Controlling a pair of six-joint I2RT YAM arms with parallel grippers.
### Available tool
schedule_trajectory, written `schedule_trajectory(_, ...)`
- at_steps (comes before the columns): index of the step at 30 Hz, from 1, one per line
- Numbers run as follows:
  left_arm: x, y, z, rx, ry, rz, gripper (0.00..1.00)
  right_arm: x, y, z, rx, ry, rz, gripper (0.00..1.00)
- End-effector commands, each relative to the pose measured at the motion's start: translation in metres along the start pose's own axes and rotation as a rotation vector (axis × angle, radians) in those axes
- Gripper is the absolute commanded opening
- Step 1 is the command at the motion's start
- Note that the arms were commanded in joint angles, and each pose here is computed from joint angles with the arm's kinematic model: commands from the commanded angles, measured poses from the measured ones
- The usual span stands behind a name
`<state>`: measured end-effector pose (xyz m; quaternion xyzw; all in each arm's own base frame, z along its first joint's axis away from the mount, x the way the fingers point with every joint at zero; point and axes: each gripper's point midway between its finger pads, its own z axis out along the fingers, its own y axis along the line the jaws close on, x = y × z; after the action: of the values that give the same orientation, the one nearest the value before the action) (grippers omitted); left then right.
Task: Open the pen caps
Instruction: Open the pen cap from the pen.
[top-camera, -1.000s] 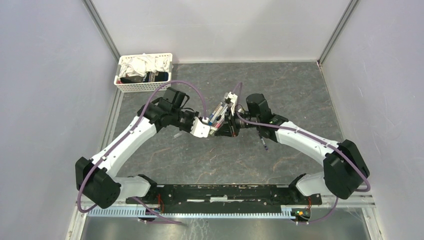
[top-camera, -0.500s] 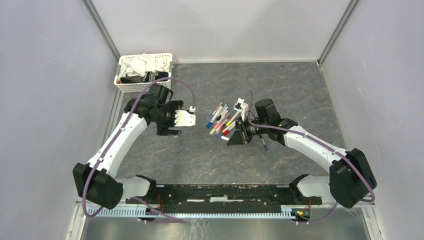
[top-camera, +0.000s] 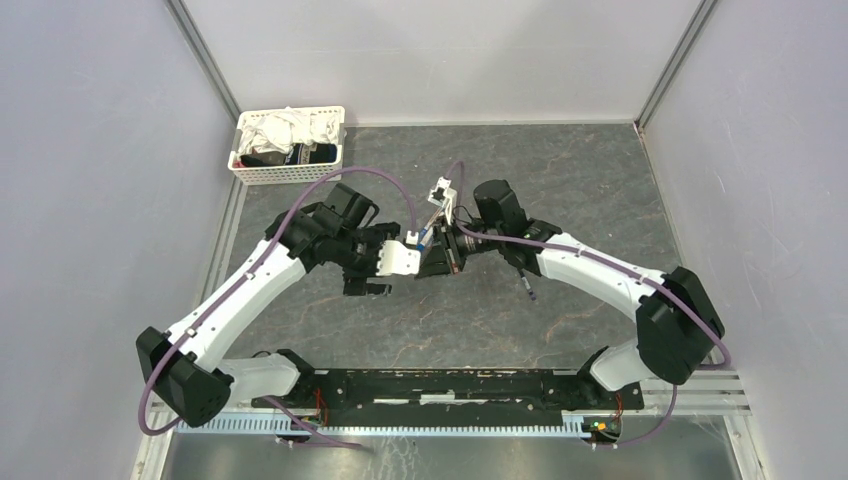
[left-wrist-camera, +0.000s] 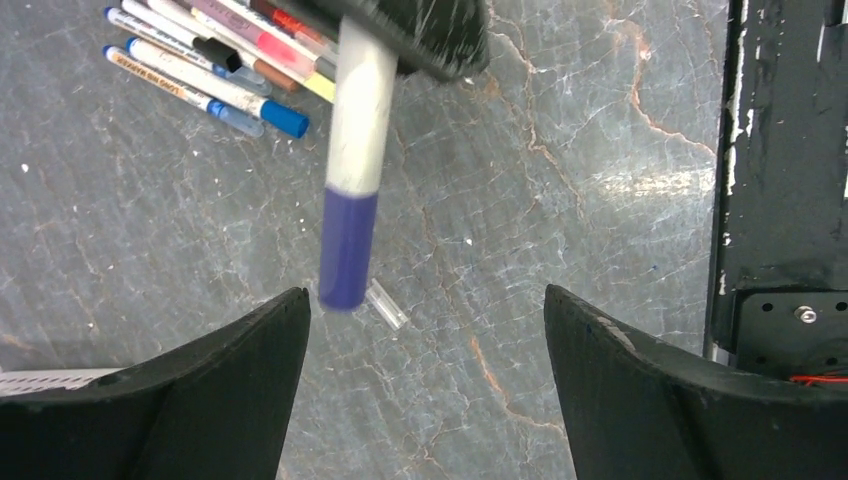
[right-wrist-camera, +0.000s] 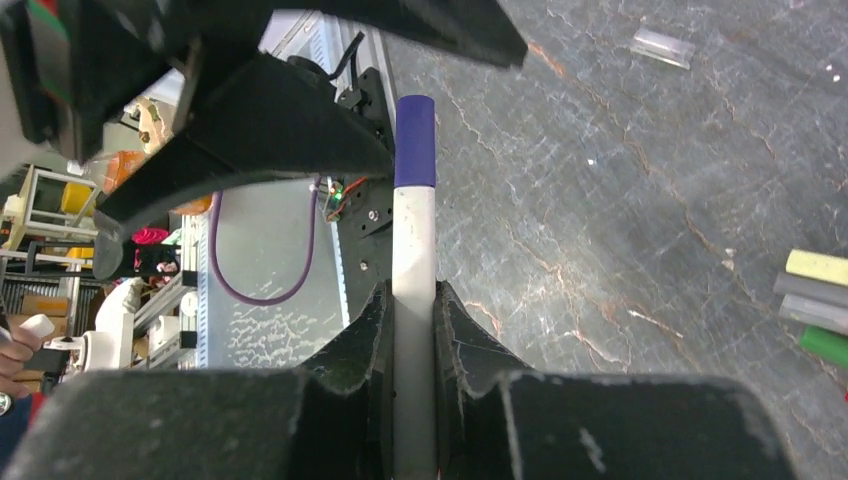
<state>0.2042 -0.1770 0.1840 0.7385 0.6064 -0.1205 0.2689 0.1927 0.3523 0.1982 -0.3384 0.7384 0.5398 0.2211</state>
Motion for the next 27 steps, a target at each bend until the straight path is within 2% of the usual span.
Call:
schedule_trajectory(1, -0.022, 0.003, -0.001, 0.001, -0.054, -0.002, 0.89, -0.026, 0.017, 0.007, -0.055, -0.038, -0.052, 0.00)
schedule_trajectory(10, -0.033, 0.013, 0.002, -0.044, -0.037, 0.084, 0.73, -0.022, 0.017, 0.017, -0.076, -0.009, -0.048, 0.00)
schedule_trajectory(12, -0.034, 0.014, 0.003, -0.048, -0.028, 0.101, 0.67, -0.022, 0.017, 0.017, -0.074, -0.006, -0.050, 0.00)
schedule_trajectory(14, -0.035, 0.014, 0.003, -0.049, -0.023, 0.117, 0.56, -0.021, 0.015, 0.017, -0.069, -0.002, -0.053, 0.00)
schedule_trajectory(21, -0.023, 0.008, 0.010, -0.041, 0.043, 0.189, 0.06, -0.018, 0.016, 0.015, -0.064, 0.012, -0.053, 0.00)
schedule_trajectory(22, -0.020, 0.008, 0.010, -0.044, 0.055, 0.199, 0.03, -0.017, 0.016, 0.015, -0.064, 0.015, -0.053, 0.00)
schedule_trajectory(27, -0.004, 0.011, 0.010, -0.064, 0.130, 0.252, 0.02, -0.009, 0.011, 0.013, -0.041, 0.046, -0.062, 0.00)
